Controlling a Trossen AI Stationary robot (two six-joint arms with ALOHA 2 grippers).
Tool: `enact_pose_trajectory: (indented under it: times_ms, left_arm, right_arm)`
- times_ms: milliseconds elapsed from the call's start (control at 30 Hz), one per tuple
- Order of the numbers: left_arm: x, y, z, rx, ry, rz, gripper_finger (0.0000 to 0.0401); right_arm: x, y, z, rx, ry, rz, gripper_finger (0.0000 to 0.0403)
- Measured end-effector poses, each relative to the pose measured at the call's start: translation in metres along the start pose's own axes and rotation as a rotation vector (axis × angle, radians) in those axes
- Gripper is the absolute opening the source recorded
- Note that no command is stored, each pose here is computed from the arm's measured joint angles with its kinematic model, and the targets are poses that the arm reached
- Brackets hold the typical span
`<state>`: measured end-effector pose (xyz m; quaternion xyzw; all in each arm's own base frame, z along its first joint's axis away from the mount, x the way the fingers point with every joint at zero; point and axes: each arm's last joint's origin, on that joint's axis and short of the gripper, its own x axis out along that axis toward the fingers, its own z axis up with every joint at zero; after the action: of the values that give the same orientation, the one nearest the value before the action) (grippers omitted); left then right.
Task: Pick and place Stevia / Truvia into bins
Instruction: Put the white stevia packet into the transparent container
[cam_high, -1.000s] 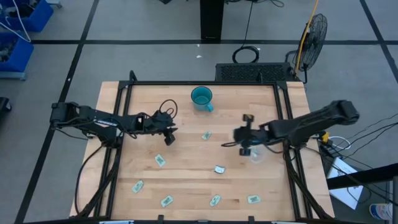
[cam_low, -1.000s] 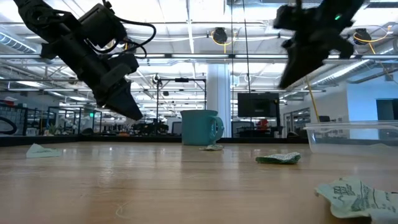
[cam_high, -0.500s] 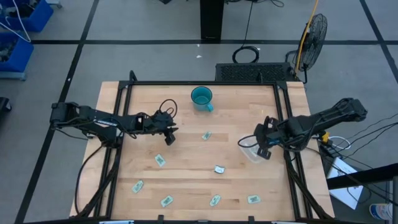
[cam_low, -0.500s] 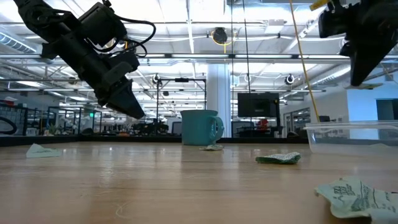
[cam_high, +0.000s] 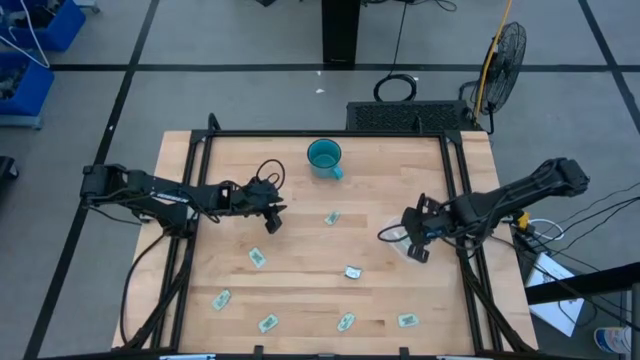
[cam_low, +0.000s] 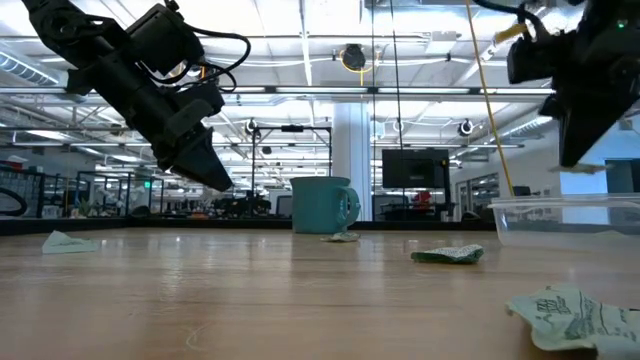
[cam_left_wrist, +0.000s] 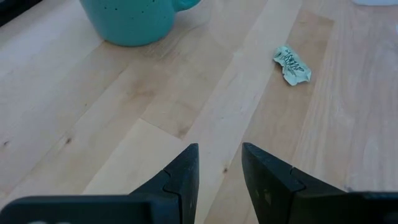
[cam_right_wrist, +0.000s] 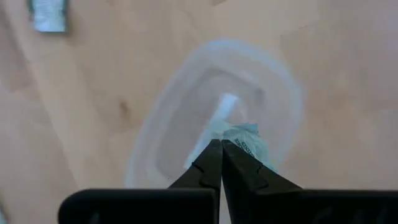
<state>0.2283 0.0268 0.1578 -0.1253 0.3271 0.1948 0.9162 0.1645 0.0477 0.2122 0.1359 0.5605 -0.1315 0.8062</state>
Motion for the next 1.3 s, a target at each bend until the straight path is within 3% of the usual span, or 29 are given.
enact_pose_trajectory:
  times_ms: [133, 333, 533, 667, 800, 900, 1100, 1300]
  left_arm:
    - [0.000, 0.000, 0.000, 0.000, 0.000, 0.000, 0.0127]
    - [0.000, 0.000, 0.000, 0.000, 0.000, 0.000, 0.0127]
    - [0.000, 0.000, 0.000, 0.000, 0.000, 0.000, 0.0127]
    - [0.000, 0.000, 0.000, 0.000, 0.000, 0.000, 0.0127]
    - [0.000, 0.000, 0.000, 0.000, 0.000, 0.000, 0.0127]
    - [0.000, 0.000, 0.000, 0.000, 0.000, 0.001, 0.0127]
    - [0.000, 0.000, 0.000, 0.000, 0.000, 0.000, 0.0127]
    - [0.000, 0.000, 0.000, 0.000, 0.000, 0.000, 0.0127]
  right_arm:
    - [0.018, 0.002, -0.004, 0.009, -0.036, 0.073, 0.0000]
    - [0.038, -0.004, -0.016, 0.002, -0.039, 0.073, 0.0003]
    - [0.042, -0.005, -0.018, 0.012, -0.056, 0.063, 0.0039]
    - [0.041, -0.004, -0.013, 0.023, -0.131, 0.038, 0.0069]
    - [0.040, 0.000, -0.007, 0.036, -0.196, 0.085, 0.0087]
    - [0.038, 0.004, -0.001, -0.010, -0.265, 0.106, 0.0092]
    - [0.033, 0.008, 0.013, -0.068, -0.481, 0.035, 0.0090]
    - [0.031, 0.009, 0.015, -0.085, -0.513, 0.039, 0.0095]
